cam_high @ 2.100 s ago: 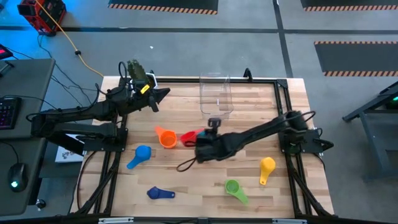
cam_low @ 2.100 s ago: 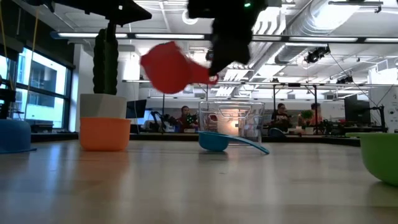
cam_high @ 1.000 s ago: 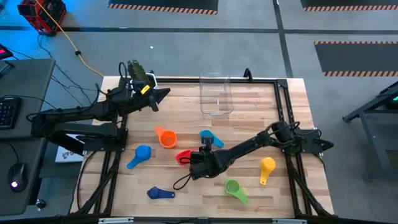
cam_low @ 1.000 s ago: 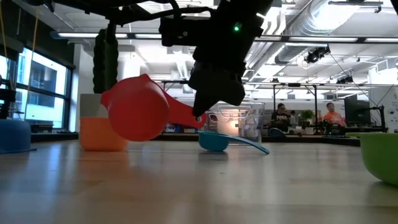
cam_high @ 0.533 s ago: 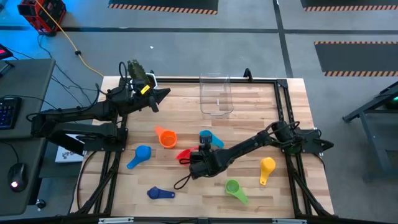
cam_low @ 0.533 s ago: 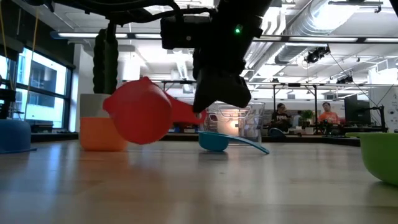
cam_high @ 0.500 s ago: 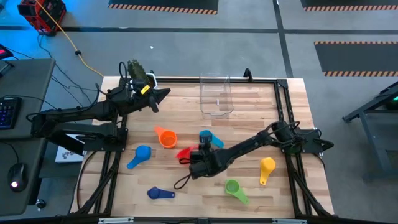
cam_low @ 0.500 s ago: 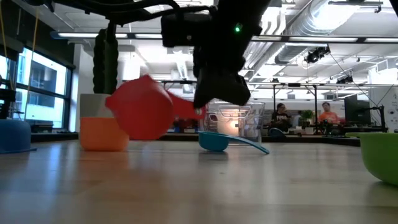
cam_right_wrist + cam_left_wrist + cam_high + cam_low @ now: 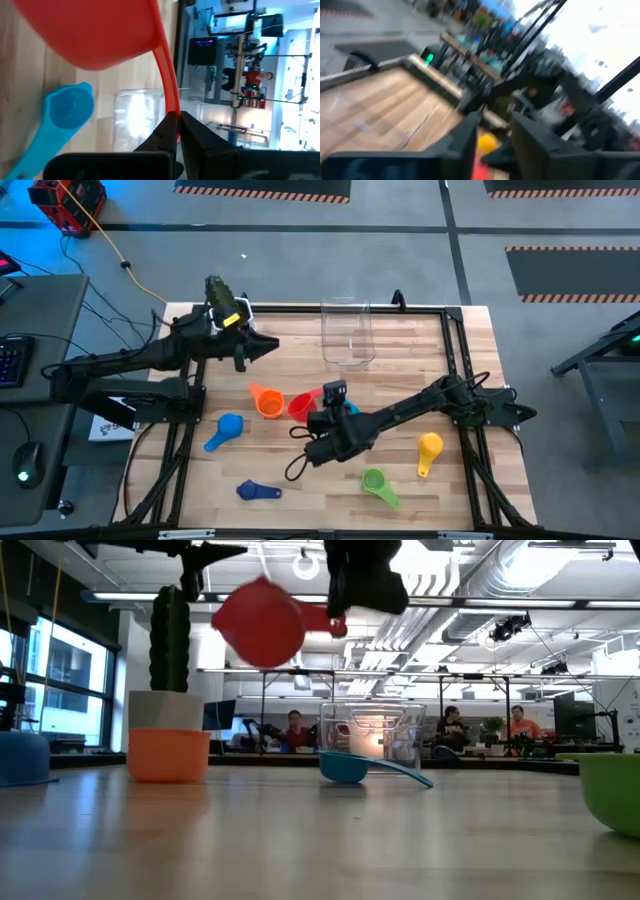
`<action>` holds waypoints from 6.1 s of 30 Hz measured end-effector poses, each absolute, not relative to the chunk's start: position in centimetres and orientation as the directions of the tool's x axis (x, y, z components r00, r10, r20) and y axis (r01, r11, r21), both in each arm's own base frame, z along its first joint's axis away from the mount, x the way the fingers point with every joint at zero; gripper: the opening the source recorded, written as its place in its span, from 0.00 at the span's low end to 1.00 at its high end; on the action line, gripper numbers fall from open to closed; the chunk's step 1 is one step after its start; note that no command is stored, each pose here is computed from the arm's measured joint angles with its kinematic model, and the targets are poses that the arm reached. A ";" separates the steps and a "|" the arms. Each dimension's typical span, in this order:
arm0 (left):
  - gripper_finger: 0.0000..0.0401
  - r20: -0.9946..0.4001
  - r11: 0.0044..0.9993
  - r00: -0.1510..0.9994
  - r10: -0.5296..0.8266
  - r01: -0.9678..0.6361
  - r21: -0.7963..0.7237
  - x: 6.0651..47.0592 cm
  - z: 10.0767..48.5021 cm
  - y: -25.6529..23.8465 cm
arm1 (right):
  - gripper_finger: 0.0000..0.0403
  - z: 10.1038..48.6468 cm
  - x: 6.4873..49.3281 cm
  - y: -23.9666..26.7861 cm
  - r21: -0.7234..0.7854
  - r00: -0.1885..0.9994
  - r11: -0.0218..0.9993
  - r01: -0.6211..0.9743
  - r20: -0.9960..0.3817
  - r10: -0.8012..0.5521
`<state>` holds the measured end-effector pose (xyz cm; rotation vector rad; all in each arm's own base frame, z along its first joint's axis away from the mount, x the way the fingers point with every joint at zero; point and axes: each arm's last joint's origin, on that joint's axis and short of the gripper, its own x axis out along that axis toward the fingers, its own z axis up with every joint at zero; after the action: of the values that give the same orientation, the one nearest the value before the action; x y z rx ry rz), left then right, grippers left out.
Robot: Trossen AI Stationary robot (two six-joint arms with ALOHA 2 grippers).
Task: Nest measuring cups in basket
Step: Stack the red measuring cup on top of the orange measuring cup
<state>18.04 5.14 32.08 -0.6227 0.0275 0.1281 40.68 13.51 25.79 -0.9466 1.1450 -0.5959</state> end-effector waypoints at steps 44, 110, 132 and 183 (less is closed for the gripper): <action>0.05 -0.626 0.672 0.656 -0.421 -0.238 -0.702 22.7 26.9 3.2 | 0.00 31.3 43.7 12.1 -0.872 0.477 0.488 -0.032 -0.442 -0.760; 0.00 -0.240 0.682 0.958 0.154 -0.279 -0.676 11.0 35.8 2.5 | 0.00 17.4 55.5 2.9 0.326 0.684 0.819 0.473 -0.722 -0.107; 0.01 -0.197 0.678 0.968 0.153 -0.248 -0.692 11.1 36.2 2.5 | 0.00 17.2 50.6 7.9 0.020 0.281 0.966 0.256 -0.958 -0.055; 0.01 -0.649 0.736 0.760 -0.023 -0.426 -0.526 19.1 30.0 1.2 | 0.00 17.5 34.4 7.6 0.495 0.618 0.637 0.591 -0.785 0.036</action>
<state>19.10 1.19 30.03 -0.7204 0.6817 0.2413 34.37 7.61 17.46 0.8333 0.8588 -0.3658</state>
